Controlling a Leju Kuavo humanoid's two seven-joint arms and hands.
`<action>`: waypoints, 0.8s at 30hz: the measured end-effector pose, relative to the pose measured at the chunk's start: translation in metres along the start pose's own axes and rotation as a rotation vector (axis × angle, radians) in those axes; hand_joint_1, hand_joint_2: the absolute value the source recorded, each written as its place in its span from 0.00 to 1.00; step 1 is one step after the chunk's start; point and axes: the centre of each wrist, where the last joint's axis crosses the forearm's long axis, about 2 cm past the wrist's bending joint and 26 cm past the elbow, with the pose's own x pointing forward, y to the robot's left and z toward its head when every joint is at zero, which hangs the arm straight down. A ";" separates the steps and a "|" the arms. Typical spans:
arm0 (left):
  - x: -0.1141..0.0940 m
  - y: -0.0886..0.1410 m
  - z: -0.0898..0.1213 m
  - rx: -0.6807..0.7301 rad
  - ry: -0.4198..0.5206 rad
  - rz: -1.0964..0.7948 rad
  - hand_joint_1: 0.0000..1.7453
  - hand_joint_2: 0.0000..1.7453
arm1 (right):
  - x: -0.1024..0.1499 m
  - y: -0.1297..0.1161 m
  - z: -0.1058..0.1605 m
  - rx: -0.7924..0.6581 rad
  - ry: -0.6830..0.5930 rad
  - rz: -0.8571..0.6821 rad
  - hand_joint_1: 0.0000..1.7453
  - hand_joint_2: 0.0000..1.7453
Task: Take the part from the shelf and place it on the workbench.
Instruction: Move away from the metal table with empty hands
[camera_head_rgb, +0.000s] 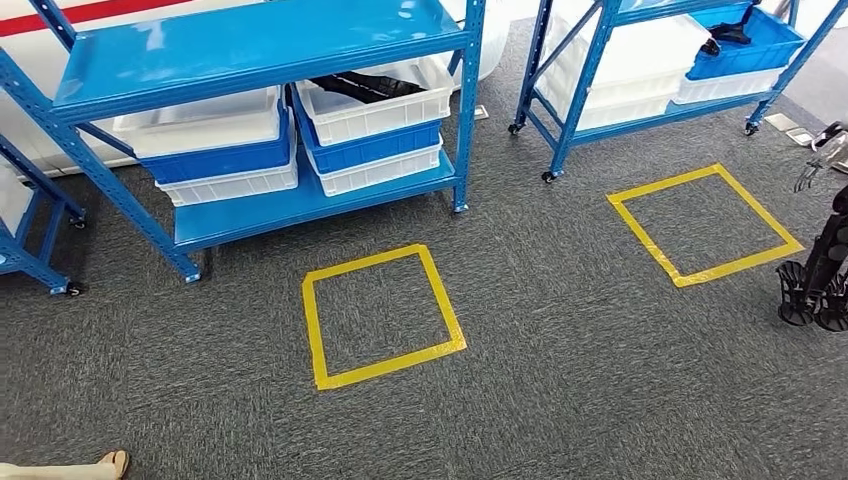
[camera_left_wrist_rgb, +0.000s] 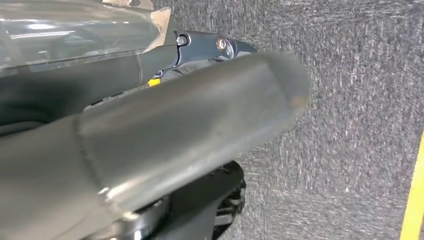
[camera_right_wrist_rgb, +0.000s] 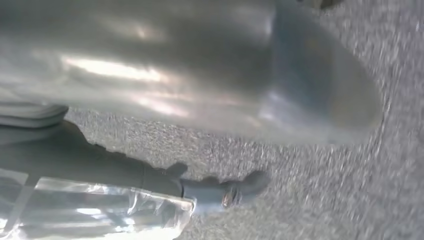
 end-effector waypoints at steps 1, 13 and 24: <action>-0.001 0.000 0.000 0.000 0.001 0.000 0.00 0.00 | 0.001 0.000 0.000 0.000 -0.002 -0.001 0.00 0.00; -0.003 -0.002 0.002 -0.003 0.007 0.003 0.00 0.00 | -0.003 -0.003 -0.001 -0.010 0.007 0.027 0.00 0.00; -0.005 -0.002 0.003 0.004 0.000 0.002 0.00 0.00 | -0.005 -0.004 -0.002 0.005 -0.003 -0.056 0.00 1.00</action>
